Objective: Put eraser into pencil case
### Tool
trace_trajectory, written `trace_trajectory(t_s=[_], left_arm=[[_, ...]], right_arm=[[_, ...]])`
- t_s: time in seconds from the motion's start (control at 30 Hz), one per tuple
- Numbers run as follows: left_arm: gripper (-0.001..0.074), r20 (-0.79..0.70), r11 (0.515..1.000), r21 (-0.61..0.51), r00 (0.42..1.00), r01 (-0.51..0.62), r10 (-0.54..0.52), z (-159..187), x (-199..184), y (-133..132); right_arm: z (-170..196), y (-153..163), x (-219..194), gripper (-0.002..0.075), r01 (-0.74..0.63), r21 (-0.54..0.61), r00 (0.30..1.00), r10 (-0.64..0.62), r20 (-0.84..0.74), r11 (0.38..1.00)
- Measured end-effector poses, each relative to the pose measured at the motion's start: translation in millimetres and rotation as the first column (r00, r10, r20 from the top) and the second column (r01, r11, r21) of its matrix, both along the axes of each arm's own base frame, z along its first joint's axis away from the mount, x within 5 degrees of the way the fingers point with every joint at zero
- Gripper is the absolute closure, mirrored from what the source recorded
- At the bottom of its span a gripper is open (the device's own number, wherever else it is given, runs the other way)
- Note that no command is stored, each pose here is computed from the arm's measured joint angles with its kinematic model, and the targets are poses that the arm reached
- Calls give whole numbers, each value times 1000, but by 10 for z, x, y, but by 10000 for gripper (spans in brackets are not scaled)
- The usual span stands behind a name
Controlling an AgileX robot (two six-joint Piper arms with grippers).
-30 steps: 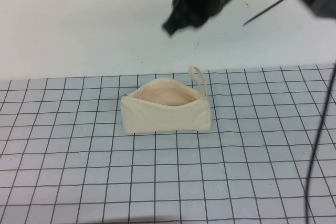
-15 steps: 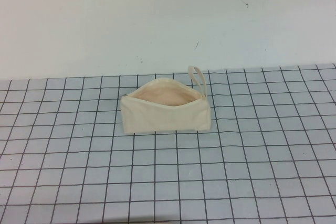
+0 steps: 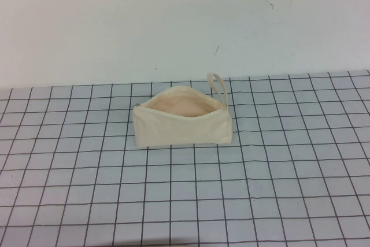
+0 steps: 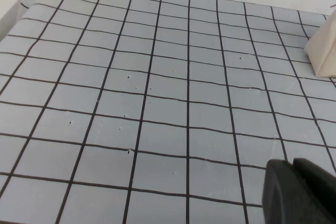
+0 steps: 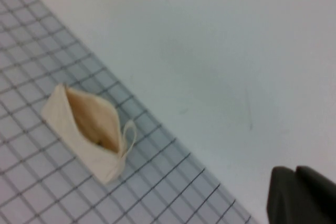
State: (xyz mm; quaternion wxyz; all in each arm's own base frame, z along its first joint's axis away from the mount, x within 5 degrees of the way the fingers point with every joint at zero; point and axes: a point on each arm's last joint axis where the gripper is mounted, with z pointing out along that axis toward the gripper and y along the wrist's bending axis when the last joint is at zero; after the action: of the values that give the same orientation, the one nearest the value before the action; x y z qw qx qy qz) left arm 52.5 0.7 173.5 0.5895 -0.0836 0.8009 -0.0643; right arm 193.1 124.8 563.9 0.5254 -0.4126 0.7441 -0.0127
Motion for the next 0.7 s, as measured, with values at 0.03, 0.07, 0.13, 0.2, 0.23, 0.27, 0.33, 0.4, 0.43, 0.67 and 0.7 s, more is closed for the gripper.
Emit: trace_trajectory(t_s=[0.03, 0.07, 0.13, 0.2, 0.23, 0.27, 0.33, 0.4, 0.43, 0.67, 0.7], left_arm=[[736, 0, 1000, 0, 1000, 0, 0, 0, 0, 0], [736, 0, 1000, 0, 1000, 0, 0, 0, 0, 0], [736, 0, 1000, 0, 1000, 0, 0, 0, 0, 0], [736, 0, 1000, 0, 1000, 0, 0, 0, 0, 0], [736, 0, 1000, 0, 1000, 0, 0, 0, 0, 0], [736, 0, 1000, 0, 1000, 0, 0, 0, 0, 0], [736, 0, 1000, 0, 1000, 0, 0, 0, 0, 0], [736, 0, 1000, 0, 1000, 0, 0, 0, 0, 0], [736, 0, 1000, 0, 1000, 0, 0, 0, 0, 0], [736, 0, 1000, 0, 1000, 0, 0, 0, 0, 0], [736, 0, 1000, 0, 1000, 0, 0, 0, 0, 0]], right_arm=[[-90, -34, -47, 725, -3, -26, 1000, 3, -26, 1000], [-187, -70, -98, 725, -6, -48, 999, 3, -54, 999], [-352, -164, -228, 725, -10, -81, 996, 3, -95, 997], [-549, -260, -369, 725, -16, -107, 990, 1, -140, 994], [-621, -300, -431, 725, -17, -104, 988, 0, -154, 994], [-726, -362, -531, 725, -16, -96, 985, 0, -171, 995], [-860, -433, -669, 725, -12, -51, 981, 2, -193, 999], [-1033, -520, -856, 726, -12, 16, 976, 15, -218, 1000], [-1124, -568, -952, 726, -16, 43, 974, 25, -225, 999], [-1699, -871, -1492, 726, -30, 211, 979, 71, -191, 977], [-1788, -895, -1546, 726, -32, 230, 977, 79, -197, 973]])
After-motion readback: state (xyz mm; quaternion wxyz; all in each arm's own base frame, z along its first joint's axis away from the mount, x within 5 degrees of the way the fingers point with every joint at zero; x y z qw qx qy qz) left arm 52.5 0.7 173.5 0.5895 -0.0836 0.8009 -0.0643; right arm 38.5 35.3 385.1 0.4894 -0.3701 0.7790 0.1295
